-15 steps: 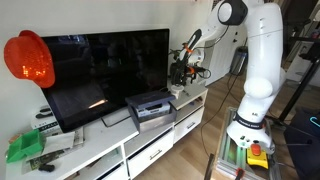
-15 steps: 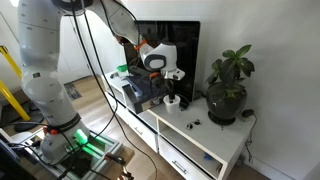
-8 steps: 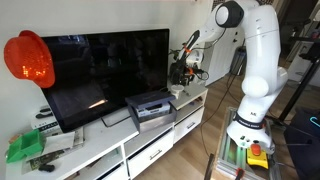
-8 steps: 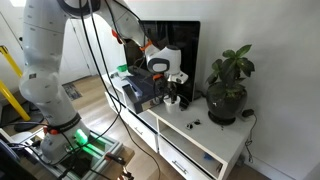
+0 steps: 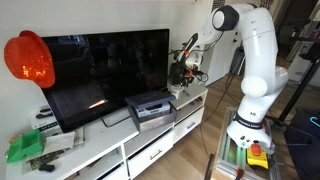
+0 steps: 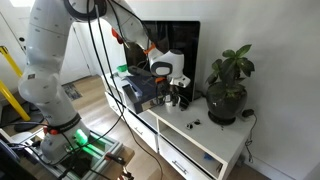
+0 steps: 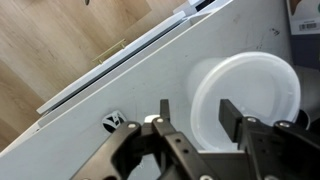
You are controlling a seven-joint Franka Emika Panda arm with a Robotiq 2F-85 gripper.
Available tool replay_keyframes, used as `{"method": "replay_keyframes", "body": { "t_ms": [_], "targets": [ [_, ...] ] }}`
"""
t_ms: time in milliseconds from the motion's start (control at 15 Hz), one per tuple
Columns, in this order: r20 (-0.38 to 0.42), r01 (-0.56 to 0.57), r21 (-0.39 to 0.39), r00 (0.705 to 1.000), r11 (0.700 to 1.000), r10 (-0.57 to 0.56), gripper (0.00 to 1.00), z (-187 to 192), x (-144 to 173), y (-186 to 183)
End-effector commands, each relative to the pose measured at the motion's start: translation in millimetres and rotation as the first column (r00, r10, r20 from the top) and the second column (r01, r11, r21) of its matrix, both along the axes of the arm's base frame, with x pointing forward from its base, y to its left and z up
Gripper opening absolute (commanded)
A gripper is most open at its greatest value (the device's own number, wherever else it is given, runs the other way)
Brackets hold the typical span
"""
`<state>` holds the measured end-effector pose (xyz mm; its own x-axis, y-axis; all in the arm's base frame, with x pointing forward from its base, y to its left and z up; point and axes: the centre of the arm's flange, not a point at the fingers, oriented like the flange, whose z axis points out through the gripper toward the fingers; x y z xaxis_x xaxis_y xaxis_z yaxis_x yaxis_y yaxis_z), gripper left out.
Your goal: Remove the lid from the clear bowl and then put the pair of glasses in the bowl
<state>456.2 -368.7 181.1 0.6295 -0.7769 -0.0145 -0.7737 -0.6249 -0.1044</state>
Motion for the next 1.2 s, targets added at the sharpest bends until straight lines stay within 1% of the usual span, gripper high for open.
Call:
{"method": "replay_keyframes", "body": {
  "t_ms": [0, 67, 133, 267, 333, 467, 800, 933, 1133],
  "targets": [
    [0.005, -0.002, 0.034, 1.0, 0.999, 0.002, 0.46, -6.3, 5.3, -7.6],
    [0.003, -0.003, 0.037, 1.0, 0.999, 0.003, 0.37, -7.3, 5.5, -7.5],
    [0.002, -0.002, 0.037, 1.0, 0.999, 0.002, 0.23, -8.3, 5.8, -7.5],
    [0.0, -0.002, 0.037, 1.0, 0.999, 0.002, 0.08, -10.1, 6.3, -7.7],
    [-0.001, -0.002, 0.038, 1.0, 0.999, 0.002, 0.03, -10.9, 6.4, -7.6],
    [-0.003, 0.0, 0.04, 1.0, 0.999, 0.001, 0.0, -12.7, 6.5, -7.9],
    [0.007, 0.001, 0.031, 1.0, 1.0, -0.001, 0.02, -7.0, 7.8, -8.0],
    [0.019, -0.002, 0.029, 1.0, 1.0, 0.001, 0.01, 6.0, 5.9, -5.4],
    [0.007, 0.011, 0.007, 1.0, 1.0, -0.011, 0.02, 30.1, -2.7, -4.5]
  ]
}}
